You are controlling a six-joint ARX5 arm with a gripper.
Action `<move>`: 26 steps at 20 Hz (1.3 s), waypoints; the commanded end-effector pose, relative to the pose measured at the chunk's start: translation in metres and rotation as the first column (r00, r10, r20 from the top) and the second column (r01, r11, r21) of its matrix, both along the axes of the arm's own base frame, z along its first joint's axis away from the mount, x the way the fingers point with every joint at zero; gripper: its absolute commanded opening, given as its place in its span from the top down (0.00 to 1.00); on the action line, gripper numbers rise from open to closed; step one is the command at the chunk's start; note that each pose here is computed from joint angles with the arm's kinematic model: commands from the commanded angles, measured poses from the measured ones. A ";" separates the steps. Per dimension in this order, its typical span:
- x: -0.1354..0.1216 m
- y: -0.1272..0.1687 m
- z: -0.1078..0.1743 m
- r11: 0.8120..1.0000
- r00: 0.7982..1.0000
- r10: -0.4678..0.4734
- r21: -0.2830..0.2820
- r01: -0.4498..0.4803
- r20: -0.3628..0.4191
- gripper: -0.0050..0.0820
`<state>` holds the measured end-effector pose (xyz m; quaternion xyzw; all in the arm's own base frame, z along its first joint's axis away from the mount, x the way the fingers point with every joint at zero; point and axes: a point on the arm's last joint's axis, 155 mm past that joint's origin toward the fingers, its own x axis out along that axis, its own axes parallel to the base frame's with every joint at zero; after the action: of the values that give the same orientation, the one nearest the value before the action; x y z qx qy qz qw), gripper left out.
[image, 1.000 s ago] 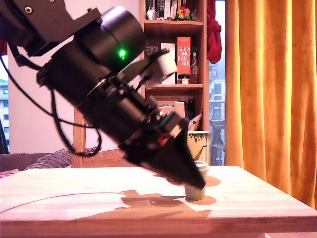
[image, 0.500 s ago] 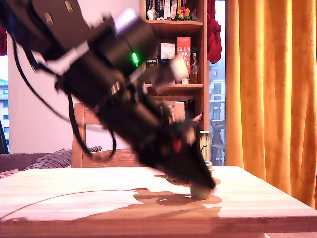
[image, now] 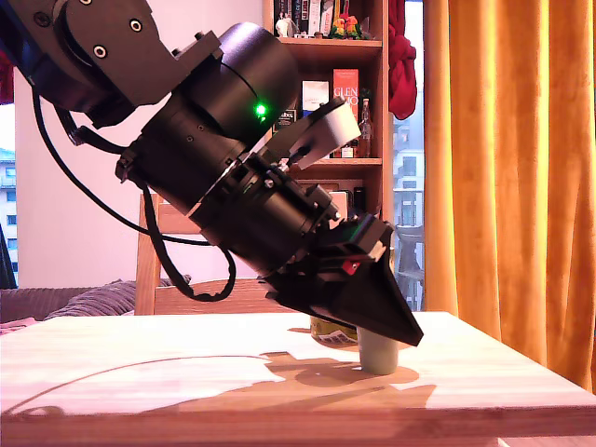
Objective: Pick up the coffee capsules on the table and drop them inside the coffee cup
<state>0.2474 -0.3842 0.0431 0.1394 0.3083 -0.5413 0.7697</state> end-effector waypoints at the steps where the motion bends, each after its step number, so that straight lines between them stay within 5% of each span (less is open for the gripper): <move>1: -0.002 -0.001 -0.003 1.000 1.000 -0.003 0.000 0.003 -0.005 0.41; 7: -0.001 -0.001 -0.003 1.000 1.000 0.002 0.002 -0.002 0.000 0.42; 13: -0.001 -0.001 -0.003 1.000 1.000 0.002 0.002 -0.002 0.001 0.78; 20: -0.001 -0.001 -0.001 1.000 1.000 0.001 -0.001 -0.001 0.001 0.78; 26: -0.016 -0.005 0.034 0.997 0.999 -0.053 -0.064 0.053 0.006 0.78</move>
<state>0.2354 -0.3864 0.0612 0.1301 0.3024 -0.5622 0.7586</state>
